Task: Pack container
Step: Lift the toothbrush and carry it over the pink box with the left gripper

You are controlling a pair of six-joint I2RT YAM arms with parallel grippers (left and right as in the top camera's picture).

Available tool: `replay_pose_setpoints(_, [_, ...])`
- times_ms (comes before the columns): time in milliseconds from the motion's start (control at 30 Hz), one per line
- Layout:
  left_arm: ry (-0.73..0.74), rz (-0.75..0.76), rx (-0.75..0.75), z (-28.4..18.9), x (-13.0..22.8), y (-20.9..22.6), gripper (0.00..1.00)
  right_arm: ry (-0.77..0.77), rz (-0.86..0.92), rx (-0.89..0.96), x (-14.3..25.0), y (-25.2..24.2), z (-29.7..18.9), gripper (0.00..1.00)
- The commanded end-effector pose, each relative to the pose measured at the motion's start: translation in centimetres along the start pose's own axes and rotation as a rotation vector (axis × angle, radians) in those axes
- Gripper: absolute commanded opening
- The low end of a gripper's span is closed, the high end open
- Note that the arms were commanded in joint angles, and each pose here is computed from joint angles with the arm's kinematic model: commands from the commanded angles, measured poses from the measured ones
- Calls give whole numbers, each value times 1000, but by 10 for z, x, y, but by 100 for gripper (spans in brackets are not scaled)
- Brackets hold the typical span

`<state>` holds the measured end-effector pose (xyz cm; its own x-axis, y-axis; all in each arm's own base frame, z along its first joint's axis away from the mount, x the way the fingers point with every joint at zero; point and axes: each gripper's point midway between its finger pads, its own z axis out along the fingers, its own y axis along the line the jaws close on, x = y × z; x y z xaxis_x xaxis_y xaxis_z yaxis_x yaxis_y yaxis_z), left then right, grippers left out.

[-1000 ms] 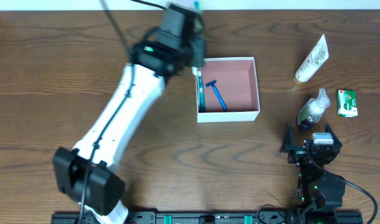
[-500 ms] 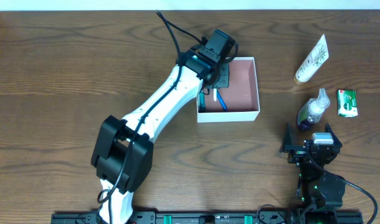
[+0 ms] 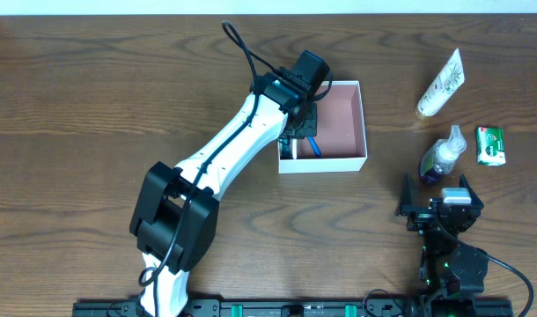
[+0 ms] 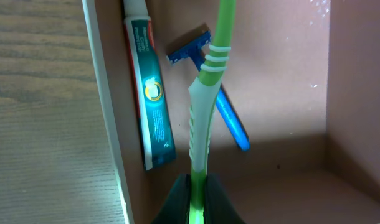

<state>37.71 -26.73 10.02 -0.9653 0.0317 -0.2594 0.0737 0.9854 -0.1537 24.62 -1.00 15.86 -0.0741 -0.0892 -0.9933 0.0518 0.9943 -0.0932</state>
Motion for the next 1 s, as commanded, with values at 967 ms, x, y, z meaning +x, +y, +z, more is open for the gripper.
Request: replay_pose_setpoints(967, [-33,45,-1,3,-6,1,7,-1,-13,-10,0,2,0,99])
